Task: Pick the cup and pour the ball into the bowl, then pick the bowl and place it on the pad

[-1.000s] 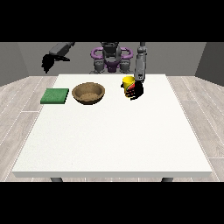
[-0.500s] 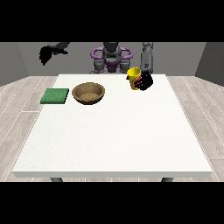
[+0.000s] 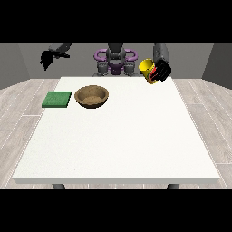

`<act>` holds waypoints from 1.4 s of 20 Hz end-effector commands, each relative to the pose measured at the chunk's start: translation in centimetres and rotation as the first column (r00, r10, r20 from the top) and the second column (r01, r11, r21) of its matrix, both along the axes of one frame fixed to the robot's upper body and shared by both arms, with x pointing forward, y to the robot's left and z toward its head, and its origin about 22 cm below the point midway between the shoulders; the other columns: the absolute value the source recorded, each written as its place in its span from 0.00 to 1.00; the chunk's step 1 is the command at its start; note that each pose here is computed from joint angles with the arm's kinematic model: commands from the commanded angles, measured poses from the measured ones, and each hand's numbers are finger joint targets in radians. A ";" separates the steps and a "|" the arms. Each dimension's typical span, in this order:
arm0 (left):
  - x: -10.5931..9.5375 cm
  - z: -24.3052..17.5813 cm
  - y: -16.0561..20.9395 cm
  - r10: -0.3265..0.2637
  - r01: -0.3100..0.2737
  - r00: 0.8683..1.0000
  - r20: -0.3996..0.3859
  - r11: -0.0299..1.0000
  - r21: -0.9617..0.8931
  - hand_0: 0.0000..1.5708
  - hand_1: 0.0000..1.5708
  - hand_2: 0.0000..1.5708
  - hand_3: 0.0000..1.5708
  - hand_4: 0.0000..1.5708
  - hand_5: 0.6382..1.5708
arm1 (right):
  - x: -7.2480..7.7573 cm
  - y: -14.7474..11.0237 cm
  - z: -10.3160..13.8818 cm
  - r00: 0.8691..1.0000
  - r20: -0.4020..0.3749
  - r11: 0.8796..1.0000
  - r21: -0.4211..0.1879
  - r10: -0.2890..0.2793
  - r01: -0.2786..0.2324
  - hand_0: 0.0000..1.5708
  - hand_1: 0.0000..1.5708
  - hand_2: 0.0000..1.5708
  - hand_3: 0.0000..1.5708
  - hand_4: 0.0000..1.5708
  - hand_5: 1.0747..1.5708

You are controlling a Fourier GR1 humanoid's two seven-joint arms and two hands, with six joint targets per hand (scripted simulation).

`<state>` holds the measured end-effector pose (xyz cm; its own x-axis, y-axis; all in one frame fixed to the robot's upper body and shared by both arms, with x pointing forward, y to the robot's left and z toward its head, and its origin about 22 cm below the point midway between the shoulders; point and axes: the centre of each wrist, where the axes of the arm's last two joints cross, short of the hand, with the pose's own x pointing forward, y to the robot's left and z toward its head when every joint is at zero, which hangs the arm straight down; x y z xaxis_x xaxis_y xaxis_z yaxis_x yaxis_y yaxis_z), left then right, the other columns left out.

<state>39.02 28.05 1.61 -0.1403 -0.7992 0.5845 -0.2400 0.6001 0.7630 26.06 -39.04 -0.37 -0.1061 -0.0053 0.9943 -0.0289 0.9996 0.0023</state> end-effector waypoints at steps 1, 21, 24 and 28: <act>1.1 1.9 0.1 0.056 -0.057 0.998 0.016 0.996 0.064 0.93 0.93 1.00 1.00 1.00 0.70 | 0.2 -0.7 0.9 0.998 0.043 0.999 0.002 0.043 -0.043 0.00 0.00 0.00 0.00 0.00 1.00; 1.2 2.5 -19.8 -0.160 0.069 0.987 0.018 0.522 0.850 0.94 0.94 1.00 1.00 1.00 0.49 | 0.3 -2.8 -0.7 0.999 -0.045 1.000 0.000 0.017 -0.017 0.00 0.00 0.00 0.00 0.00 1.00; 1.6 3.6 -21.4 -0.175 0.042 0.984 0.015 0.316 0.948 0.96 0.96 1.00 1.00 1.00 0.43 | 1.0 -1.2 -1.3 0.998 -0.025 0.998 0.030 0.057 -0.056 0.00 0.00 0.00 0.00 0.00 1.00; -0.4 1.5 -23.7 -0.241 0.050 0.970 -0.027 0.089 0.995 0.97 0.97 1.00 1.00 0.96 0.64 | -0.6 -2.3 -2.8 0.995 -0.101 0.999 0.033 0.005 -0.002 0.00 0.00 0.00 0.00 0.00 1.00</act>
